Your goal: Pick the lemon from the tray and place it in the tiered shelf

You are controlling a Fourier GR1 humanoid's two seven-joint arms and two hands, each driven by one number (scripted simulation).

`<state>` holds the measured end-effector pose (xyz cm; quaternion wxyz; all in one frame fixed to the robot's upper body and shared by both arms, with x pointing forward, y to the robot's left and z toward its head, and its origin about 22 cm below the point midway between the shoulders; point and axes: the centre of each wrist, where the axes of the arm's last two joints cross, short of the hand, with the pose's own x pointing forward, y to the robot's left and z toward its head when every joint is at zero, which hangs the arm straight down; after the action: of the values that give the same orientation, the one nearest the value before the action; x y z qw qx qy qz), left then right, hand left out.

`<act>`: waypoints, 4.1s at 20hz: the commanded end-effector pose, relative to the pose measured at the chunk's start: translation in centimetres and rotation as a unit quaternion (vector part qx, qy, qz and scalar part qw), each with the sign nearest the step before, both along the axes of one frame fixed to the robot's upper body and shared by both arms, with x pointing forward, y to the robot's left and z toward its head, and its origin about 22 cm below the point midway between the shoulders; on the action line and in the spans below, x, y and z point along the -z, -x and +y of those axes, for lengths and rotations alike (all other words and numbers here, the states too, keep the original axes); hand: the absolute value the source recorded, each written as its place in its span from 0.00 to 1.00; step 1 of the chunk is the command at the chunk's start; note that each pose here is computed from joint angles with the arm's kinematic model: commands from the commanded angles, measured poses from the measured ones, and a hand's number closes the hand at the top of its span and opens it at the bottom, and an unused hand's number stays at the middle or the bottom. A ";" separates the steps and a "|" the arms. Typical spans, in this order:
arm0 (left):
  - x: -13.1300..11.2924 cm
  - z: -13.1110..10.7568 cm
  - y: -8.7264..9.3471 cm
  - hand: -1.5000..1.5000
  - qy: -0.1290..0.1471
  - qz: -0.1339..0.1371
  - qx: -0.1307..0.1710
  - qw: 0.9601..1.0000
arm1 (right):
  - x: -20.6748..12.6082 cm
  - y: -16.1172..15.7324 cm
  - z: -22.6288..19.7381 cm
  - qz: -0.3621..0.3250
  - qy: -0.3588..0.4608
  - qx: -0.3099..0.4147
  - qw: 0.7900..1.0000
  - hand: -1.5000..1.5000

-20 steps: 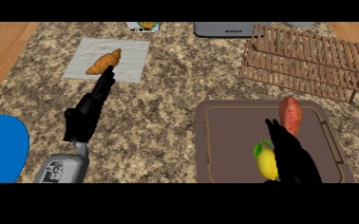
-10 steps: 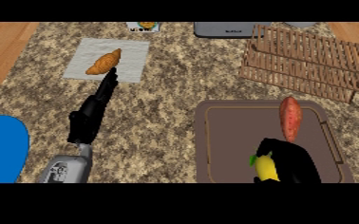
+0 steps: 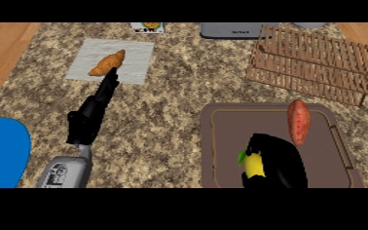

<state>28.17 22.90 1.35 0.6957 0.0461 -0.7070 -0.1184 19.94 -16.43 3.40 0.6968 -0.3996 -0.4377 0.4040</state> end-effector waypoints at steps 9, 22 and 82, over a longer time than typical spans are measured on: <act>0.5 -1.1 -0.1 0.50 0.005 0.003 -0.003 1.000 | -5.3 -2.0 9.6 -0.175 -0.200 0.078 0.961 1.00; -0.8 -0.9 -0.2 0.50 -0.005 0.000 0.002 1.000 | -16.5 -2.7 10.2 -0.330 -0.123 0.162 0.922 1.00; -1.3 -0.3 0.2 0.50 0.003 0.003 -0.002 1.000 | -22.0 -19.0 -12.0 -0.548 -0.043 0.220 0.806 1.00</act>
<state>28.07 22.62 2.00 0.6955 0.0454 -0.7074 -0.1178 38.85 -26.64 25.79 0.4356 -0.6168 -0.6530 -0.0581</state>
